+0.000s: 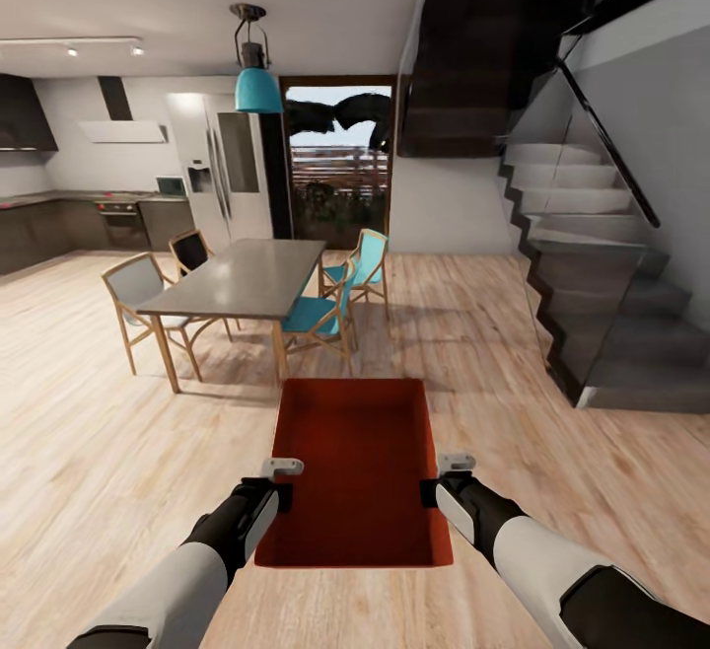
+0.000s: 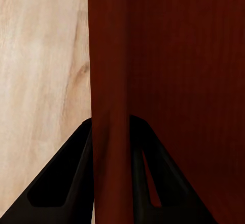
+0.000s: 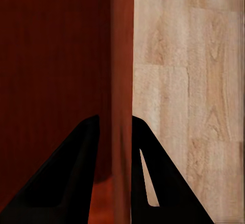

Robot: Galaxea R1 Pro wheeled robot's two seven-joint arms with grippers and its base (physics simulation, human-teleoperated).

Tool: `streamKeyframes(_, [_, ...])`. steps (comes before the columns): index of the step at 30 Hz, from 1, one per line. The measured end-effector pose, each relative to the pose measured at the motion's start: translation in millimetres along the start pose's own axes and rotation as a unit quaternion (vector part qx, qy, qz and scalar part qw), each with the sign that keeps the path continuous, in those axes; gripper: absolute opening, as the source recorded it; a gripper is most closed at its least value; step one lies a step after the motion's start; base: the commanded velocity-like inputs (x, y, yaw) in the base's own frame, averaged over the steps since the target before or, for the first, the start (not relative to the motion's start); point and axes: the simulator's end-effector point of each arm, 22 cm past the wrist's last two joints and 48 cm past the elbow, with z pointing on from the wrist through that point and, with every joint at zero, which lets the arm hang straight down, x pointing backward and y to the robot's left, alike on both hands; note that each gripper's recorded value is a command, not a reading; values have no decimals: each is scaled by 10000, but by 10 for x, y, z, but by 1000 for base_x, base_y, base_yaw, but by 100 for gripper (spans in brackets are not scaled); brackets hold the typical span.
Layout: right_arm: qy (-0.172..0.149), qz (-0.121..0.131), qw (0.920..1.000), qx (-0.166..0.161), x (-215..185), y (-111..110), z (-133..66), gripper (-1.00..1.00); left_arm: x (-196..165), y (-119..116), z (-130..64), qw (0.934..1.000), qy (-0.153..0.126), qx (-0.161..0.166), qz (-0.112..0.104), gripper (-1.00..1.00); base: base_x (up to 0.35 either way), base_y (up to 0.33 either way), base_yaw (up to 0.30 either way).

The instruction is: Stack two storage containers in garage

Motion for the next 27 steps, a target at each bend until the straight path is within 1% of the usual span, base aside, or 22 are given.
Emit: streamKeyframes(27, [-7,0,10000,-1,-7,-1,-1,-100,-7,0,-2,10000,-7,-2,1,-100,0,0,-288])
